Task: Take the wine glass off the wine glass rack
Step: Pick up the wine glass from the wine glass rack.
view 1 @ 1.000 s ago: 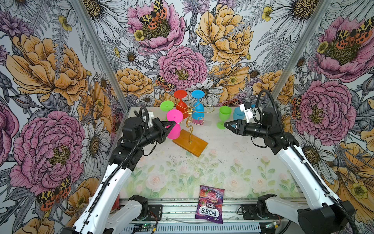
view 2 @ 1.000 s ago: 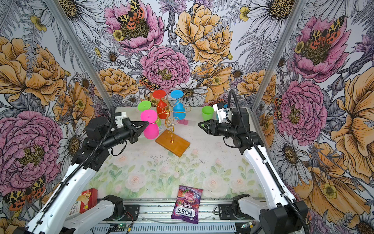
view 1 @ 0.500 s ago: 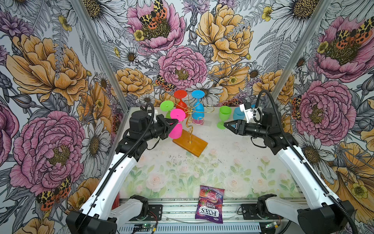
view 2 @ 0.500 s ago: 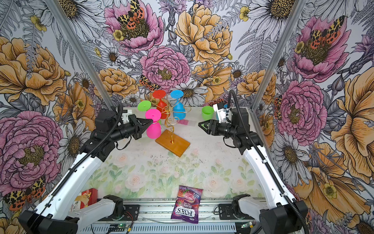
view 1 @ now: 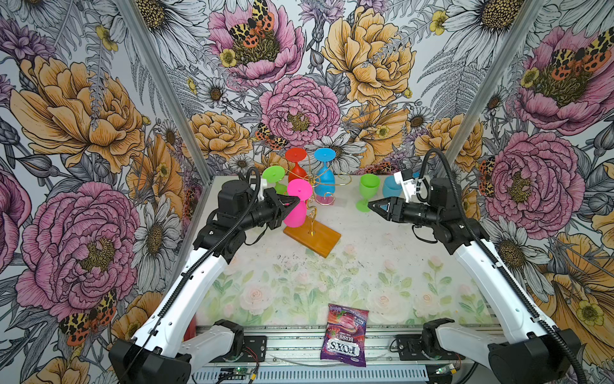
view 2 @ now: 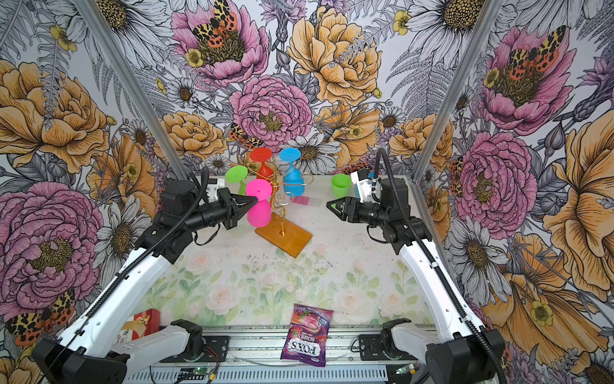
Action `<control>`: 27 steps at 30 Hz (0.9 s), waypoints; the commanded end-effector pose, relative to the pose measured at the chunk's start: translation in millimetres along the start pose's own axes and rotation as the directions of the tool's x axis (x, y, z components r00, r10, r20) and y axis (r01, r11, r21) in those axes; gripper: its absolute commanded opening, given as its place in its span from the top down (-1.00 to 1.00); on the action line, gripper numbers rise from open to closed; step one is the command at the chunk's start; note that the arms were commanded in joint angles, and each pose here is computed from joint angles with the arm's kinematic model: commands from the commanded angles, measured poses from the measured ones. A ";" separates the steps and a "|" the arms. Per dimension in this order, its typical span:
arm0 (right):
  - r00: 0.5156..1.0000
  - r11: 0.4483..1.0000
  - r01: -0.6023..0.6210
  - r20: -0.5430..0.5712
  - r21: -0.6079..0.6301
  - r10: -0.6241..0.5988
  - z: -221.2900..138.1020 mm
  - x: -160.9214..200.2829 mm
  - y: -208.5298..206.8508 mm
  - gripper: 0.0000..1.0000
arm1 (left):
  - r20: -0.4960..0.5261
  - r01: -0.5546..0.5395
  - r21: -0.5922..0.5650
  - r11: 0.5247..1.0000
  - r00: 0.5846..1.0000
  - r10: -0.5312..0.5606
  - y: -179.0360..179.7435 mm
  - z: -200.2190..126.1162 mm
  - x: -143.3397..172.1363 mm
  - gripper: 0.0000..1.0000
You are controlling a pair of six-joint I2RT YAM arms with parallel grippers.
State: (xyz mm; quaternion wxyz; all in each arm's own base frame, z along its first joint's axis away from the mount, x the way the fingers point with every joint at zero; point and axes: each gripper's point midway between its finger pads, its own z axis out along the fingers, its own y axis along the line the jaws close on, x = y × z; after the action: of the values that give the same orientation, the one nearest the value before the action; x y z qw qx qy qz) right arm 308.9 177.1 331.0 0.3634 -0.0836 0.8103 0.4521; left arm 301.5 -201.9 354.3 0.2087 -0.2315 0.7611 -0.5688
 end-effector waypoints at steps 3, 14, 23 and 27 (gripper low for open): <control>1.000 1.000 0.017 0.026 -0.016 -0.016 -5.9 -4.3 7.0 -0.05 | -0.045 -0.056 0.051 0.997 0.997 0.058 -12.0 -10.5 17.7 1.00; 0.999 1.000 0.008 0.031 -0.019 -0.007 -4.4 -7.1 6.8 -0.04 | -0.078 -0.059 0.056 0.997 0.995 0.063 -10.1 -11.3 24.6 1.00; 0.999 1.000 0.006 0.033 -0.021 -0.006 -4.7 -7.3 7.6 -0.04 | -0.151 -0.072 0.066 0.995 0.985 0.082 -7.6 -10.1 40.8 1.00; 1.000 1.000 0.001 0.031 -0.021 0.000 -3.4 -7.9 6.6 -0.04 | -0.160 -0.079 0.075 0.994 0.983 0.090 -5.9 -15.1 45.8 1.00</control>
State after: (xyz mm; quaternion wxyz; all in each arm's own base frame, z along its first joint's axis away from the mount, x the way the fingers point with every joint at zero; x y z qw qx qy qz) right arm 309.7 177.3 332.5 0.3608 -0.0745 0.8095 0.4571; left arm 269.4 -216.8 355.6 0.1745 -0.1755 0.7673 -0.5915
